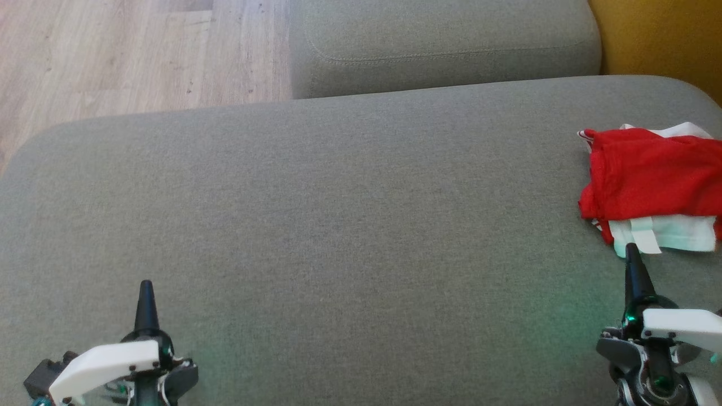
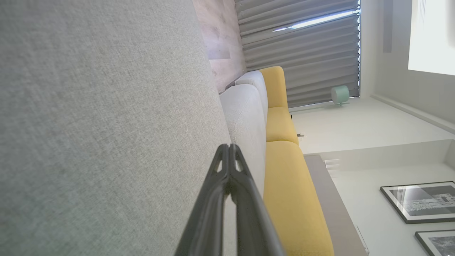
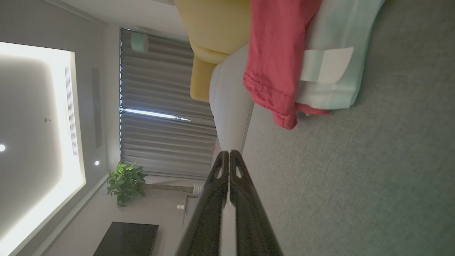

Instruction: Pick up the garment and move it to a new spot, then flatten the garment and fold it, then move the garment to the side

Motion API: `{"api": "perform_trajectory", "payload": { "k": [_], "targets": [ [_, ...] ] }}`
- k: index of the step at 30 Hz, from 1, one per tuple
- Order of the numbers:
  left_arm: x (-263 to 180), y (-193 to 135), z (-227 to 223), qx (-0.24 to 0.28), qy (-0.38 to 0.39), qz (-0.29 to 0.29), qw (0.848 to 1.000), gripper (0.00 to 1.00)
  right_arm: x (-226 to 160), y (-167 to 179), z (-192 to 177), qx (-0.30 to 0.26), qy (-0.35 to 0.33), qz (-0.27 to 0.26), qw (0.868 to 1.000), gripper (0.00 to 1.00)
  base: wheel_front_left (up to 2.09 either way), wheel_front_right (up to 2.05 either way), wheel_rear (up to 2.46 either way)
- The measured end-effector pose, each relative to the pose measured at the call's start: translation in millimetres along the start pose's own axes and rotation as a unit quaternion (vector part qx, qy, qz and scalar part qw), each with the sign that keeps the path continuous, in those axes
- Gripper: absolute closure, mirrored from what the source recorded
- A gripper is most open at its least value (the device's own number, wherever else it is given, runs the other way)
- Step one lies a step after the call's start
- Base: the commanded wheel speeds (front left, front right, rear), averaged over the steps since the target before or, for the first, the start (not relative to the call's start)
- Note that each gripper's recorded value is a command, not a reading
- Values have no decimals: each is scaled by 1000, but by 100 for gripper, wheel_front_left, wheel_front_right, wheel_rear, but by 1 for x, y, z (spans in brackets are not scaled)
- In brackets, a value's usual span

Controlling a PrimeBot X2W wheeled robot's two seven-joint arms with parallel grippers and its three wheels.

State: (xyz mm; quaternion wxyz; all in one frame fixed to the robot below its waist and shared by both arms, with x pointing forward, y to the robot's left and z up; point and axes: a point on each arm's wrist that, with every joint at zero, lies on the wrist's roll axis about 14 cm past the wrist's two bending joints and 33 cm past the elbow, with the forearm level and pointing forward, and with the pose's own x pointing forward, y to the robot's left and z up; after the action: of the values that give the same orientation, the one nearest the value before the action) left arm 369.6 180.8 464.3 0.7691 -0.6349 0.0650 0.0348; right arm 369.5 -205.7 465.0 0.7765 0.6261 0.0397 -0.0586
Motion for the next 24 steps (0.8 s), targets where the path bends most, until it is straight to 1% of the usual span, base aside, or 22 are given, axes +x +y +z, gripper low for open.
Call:
{"api": "perform_trajectory", "payload": {
  "k": [10, 18, 24],
  "targets": [
    [1, -3, 6, -50, -4, -7, 999, 100, 0, 3, 2, 55, 1, 7, 998, 100, 0, 0, 0],
    [3, -9, 8, -93, -1, -21, 995, 100, 1, 8, 3, 105, 4, 18, 994, 100, 0, 0, 0],
    [3, -10, 9, -96, -3, -22, 995, 100, 1, 9, 4, 109, 3, 19, 994, 100, 0, 0, 0]
  ]
}}
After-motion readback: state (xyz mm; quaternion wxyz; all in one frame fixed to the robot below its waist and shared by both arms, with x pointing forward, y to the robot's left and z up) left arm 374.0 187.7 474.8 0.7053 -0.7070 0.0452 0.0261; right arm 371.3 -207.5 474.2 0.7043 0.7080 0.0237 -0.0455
